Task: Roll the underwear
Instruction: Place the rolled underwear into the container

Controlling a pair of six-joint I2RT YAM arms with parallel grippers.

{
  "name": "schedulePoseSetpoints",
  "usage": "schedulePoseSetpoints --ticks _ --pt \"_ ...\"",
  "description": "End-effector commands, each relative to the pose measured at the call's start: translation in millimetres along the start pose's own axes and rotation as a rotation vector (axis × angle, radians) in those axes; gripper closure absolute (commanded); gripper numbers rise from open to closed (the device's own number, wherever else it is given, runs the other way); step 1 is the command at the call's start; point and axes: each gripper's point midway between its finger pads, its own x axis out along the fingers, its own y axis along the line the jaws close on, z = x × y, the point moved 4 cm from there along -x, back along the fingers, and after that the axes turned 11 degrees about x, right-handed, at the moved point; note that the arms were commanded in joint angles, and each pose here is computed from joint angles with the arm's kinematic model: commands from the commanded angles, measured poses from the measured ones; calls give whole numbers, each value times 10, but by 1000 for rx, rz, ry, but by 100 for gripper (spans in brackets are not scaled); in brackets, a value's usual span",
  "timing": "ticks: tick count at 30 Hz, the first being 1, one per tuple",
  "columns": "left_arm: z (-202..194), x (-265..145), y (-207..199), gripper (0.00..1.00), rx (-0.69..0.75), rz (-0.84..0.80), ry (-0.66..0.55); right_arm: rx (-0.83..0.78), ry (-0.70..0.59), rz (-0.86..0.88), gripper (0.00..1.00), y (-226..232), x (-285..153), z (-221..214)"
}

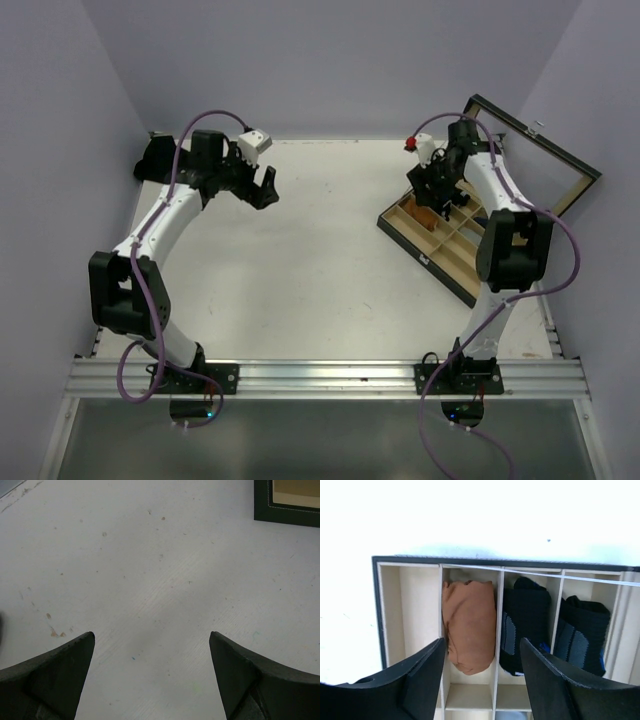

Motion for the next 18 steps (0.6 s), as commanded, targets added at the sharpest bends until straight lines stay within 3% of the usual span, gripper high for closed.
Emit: schedulePoseSetpoints --ticks 1,7,10,11,12,13,18 --pt "206 -27 71 0 -10 11 -59 -2 -109 9 35 196 -410 321" --pt "419 -48 170 0 -94 -9 -113 31 -187 120 33 625 -699 602" --pt "365 -16 260 0 -80 -27 -52 67 -180 256 31 1025 -707 578" --pt "466 -58 286 0 -56 -28 -63 91 -135 307 25 1162 -627 427" --pt "445 -72 263 0 -70 -54 -54 98 -133 341 8 1300 -673 377" --pt "451 -90 261 0 -75 -71 -63 87 -120 390 1 1490 -659 329" --pt "94 -195 230 0 -129 -29 14 82 -88 458 1 1927 -581 -45"
